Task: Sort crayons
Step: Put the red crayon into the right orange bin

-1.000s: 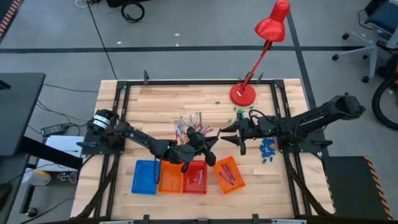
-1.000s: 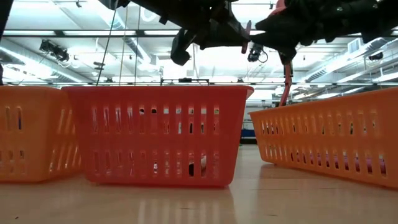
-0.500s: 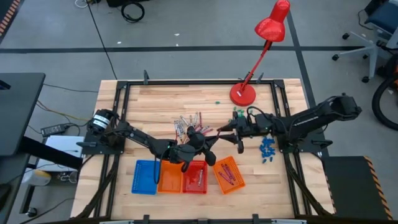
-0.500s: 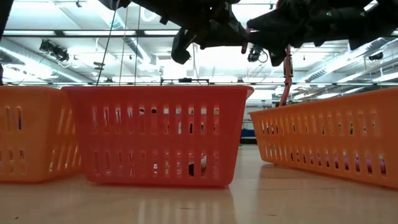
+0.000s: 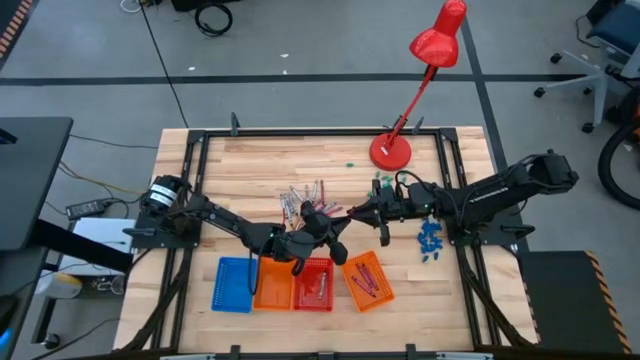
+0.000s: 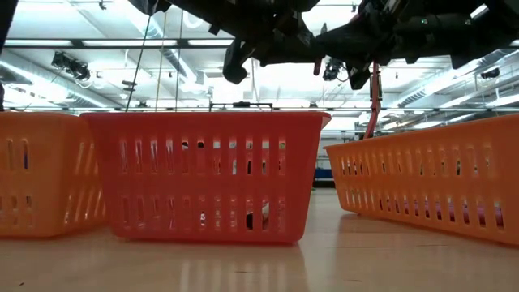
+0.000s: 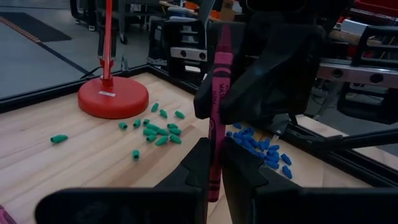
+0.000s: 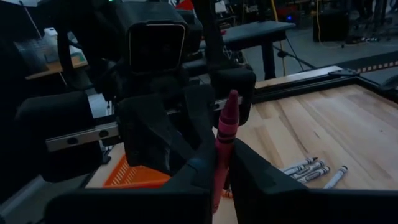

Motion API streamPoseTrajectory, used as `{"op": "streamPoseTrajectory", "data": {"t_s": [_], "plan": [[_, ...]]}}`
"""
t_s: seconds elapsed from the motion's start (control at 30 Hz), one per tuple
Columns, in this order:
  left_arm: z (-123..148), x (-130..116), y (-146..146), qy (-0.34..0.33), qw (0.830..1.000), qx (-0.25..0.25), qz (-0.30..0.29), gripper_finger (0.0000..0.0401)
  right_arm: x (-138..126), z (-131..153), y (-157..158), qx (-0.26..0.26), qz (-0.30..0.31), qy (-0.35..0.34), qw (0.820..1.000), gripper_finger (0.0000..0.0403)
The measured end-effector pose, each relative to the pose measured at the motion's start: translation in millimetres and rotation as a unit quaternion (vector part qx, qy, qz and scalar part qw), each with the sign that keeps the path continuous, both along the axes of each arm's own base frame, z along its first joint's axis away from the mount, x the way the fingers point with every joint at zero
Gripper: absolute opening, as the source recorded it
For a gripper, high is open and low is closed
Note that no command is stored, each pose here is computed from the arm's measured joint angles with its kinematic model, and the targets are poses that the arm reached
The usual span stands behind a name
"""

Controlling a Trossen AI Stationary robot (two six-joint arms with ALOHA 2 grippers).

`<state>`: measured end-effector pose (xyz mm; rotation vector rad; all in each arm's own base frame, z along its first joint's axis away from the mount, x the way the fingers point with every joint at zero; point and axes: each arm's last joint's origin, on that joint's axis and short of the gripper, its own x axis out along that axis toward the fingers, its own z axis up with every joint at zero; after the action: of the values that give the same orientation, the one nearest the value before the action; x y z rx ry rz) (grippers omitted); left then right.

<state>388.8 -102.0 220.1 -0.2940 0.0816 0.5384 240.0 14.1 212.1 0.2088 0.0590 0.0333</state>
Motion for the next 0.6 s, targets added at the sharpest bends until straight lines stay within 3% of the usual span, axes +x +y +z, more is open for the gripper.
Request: {"op": "streamPoseTrajectory", "data": {"t_s": [0.2, 0.4, 0.6], "plan": [[0.1, 0.0, 0.2, -0.002, 1.0, -0.003, 0.001, 0.0044, 0.2, 0.4, -2.8, -0.002, -0.007, -0.002, 1.0, 0.0039], [-0.3, -0.1, 0.0, 0.003, 1.0, 0.001, -0.002, 0.0107, 0.2, -0.7, -5.8, -0.004, -0.014, 0.004, 1.0, 0.0039], [-1.1, -4.2, -8.5, 0.039, 0.998, 0.022, -0.044, 0.0151, -0.6, -7.9, -7.3, 0.005, -0.027, 0.042, 0.999, 0.004]]}}
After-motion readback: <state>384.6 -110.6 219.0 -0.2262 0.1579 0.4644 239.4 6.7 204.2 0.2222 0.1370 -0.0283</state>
